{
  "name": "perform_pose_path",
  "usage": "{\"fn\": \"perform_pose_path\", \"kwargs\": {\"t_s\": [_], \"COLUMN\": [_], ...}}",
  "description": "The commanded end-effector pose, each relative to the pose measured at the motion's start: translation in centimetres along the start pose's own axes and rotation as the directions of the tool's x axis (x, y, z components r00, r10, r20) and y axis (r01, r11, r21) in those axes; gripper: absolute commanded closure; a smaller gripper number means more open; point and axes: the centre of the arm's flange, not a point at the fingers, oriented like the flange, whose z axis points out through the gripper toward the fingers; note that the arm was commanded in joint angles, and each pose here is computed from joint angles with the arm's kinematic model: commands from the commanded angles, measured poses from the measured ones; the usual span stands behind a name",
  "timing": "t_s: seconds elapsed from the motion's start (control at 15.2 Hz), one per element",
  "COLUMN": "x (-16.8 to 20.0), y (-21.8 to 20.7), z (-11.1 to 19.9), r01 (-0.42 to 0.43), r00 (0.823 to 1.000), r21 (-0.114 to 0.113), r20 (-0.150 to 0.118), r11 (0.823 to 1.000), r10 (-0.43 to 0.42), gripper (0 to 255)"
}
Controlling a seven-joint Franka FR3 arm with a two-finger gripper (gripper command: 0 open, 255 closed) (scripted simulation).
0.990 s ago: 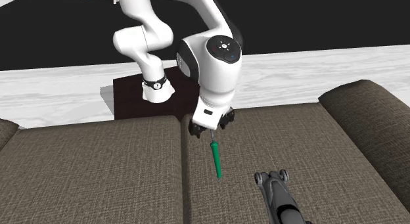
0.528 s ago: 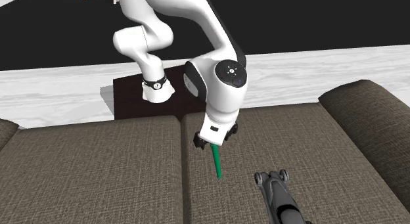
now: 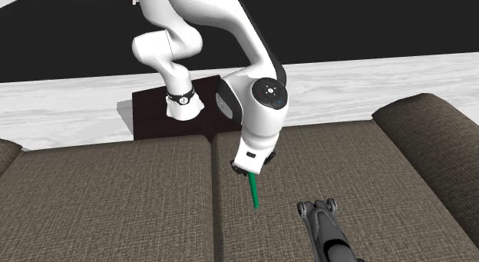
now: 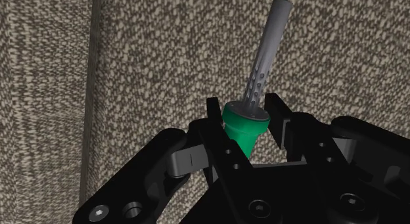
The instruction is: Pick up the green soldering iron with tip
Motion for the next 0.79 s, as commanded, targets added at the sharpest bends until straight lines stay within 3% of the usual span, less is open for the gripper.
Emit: {"fn": "perform_pose_path", "kwargs": {"t_s": [0.0,0.33,0.73], "x": [0.0,0.0,-0.4], "y": [0.1,0.1,0.2], "z": [0.1,0.1,-3.0], "r01": [-0.002,-0.002,-0.002], "r00": [1.0,1.0,1.0], "r21": [-0.001,-0.001,-0.001], "r20": [0.003,0.003,0.003], "r11": [1.0,1.0,1.0], "r10": [0.002,0.002,0.002], "gripper": [255,255,255]}}
